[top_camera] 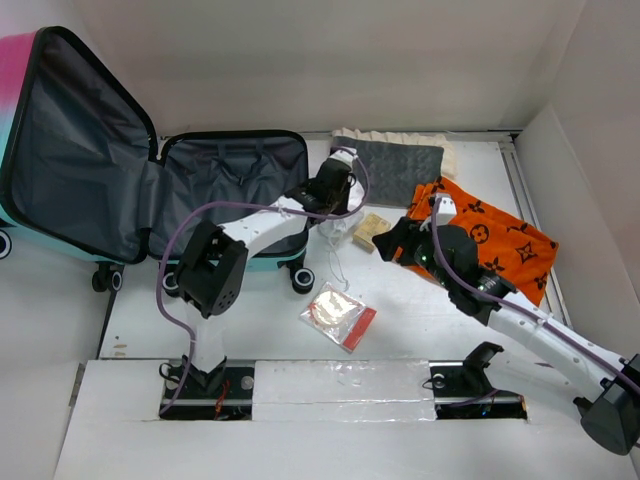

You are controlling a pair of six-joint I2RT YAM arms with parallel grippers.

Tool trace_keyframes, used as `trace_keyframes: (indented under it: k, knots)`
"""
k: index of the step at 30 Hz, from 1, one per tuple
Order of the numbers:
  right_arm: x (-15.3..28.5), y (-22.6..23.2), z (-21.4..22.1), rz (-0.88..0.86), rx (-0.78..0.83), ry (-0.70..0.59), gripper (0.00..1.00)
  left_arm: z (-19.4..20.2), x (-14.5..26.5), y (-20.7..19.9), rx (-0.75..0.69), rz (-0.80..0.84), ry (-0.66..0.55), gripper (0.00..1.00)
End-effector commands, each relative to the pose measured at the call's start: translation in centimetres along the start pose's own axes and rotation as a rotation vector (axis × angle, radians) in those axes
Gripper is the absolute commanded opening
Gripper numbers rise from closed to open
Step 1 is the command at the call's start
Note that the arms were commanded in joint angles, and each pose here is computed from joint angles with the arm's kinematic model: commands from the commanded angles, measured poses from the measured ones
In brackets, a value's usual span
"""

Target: Pack the luggage

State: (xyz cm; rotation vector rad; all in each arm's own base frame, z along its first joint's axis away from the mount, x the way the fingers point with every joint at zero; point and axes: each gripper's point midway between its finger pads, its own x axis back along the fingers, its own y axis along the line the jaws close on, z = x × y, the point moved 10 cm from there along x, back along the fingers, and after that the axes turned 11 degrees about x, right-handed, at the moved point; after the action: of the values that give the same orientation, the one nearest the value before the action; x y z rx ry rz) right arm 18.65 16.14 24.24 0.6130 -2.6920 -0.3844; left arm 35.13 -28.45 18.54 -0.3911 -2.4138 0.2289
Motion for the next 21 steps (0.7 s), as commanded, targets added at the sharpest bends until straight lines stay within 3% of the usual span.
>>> trace_keyframes:
  k: [1,11,15,19,21]
  knots:
    - [0.2,0.5,-1.0,-0.022,-0.013,-0.065,0.69,-1.4,2.4,0.2,0.022,-0.007,-0.068,0.0]
    - [0.1,0.9,-1.6,-0.038,-0.016,-0.078,0.68,-10.3,14.2,-2.0,0.113,0.197,-0.399,0.0]
    - [0.0,1.2,-1.9,-0.054,-0.017,-0.085,0.68,-11.9,15.8,1.1,0.198,0.07,-0.498,0.0]
    - [-0.7,1.6,-1.5,-0.083,-0.002,-0.054,0.68,-9.4,16.1,6.7,0.341,-0.225,-0.612,0.0]
    - [-1.4,1.8,-0.9,-0.082,0.005,-0.028,0.68,-9.4,17.3,9.4,0.423,-0.286,-0.689,0.0]
